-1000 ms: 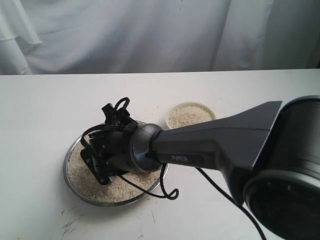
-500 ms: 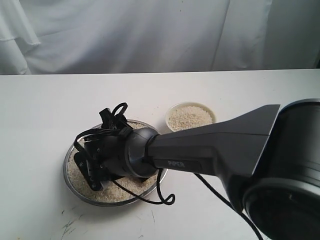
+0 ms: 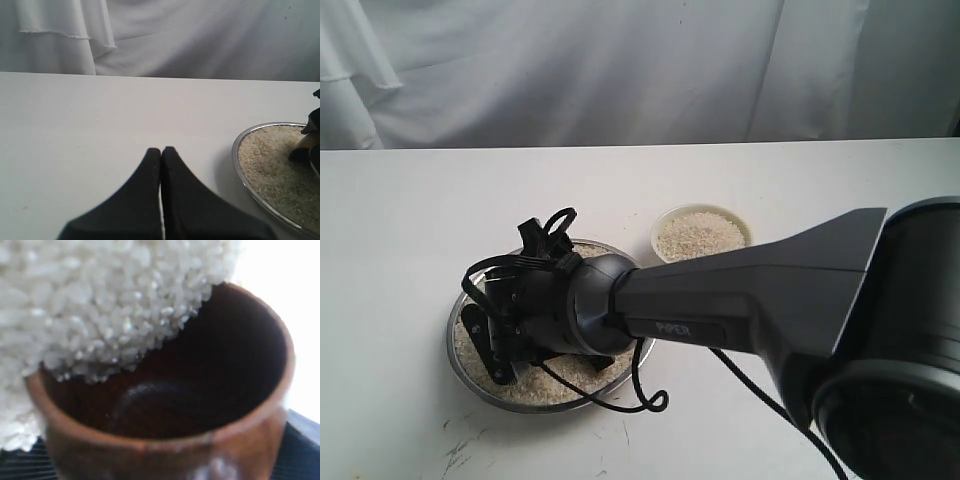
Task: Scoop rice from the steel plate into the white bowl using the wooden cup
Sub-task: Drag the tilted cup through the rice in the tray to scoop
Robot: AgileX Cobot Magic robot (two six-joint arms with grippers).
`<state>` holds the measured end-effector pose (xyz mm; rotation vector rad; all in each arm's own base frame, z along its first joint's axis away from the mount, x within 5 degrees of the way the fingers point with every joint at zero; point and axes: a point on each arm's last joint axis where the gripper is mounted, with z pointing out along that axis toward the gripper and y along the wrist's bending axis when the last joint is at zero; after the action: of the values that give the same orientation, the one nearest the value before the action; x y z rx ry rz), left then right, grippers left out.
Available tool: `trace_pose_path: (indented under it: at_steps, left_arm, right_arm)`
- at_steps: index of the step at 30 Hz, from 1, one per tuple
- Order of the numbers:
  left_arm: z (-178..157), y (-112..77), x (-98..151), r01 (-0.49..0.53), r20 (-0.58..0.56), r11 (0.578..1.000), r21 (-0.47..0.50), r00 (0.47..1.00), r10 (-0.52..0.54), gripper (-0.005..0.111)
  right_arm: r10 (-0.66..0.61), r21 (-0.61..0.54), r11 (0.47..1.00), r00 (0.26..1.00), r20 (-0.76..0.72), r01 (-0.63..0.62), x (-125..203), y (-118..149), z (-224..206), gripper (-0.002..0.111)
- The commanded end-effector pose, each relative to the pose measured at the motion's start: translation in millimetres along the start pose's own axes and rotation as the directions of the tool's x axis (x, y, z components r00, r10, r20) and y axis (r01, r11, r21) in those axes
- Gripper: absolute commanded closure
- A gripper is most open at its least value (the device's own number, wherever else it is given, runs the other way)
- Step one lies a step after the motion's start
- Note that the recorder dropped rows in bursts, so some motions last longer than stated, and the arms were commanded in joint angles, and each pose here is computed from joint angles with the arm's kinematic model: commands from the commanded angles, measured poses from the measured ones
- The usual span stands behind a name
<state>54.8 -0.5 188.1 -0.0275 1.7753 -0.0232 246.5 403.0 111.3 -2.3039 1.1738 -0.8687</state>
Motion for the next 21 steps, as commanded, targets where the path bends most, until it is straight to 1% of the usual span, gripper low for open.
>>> trace_pose_path:
  at_steps: [1, 21]
  left_arm:
    - [0.0, -0.1, 0.7, 0.004, 0.007, 1.0, 0.002, 1.0, -0.004, 0.107]
    - [0.0, -0.1, 0.7, 0.004, 0.007, 1.0, 0.002, 1.0, -0.004, 0.107]
  right_arm:
    - [0.047, -0.01, 0.999, 0.997, 0.059, -0.046, -6.2, -0.4, -5.3, 0.108]
    - [0.116, -0.01, 0.993, 0.979, 0.165, -0.116, -3.9, -6.1, 2.8, 0.108]
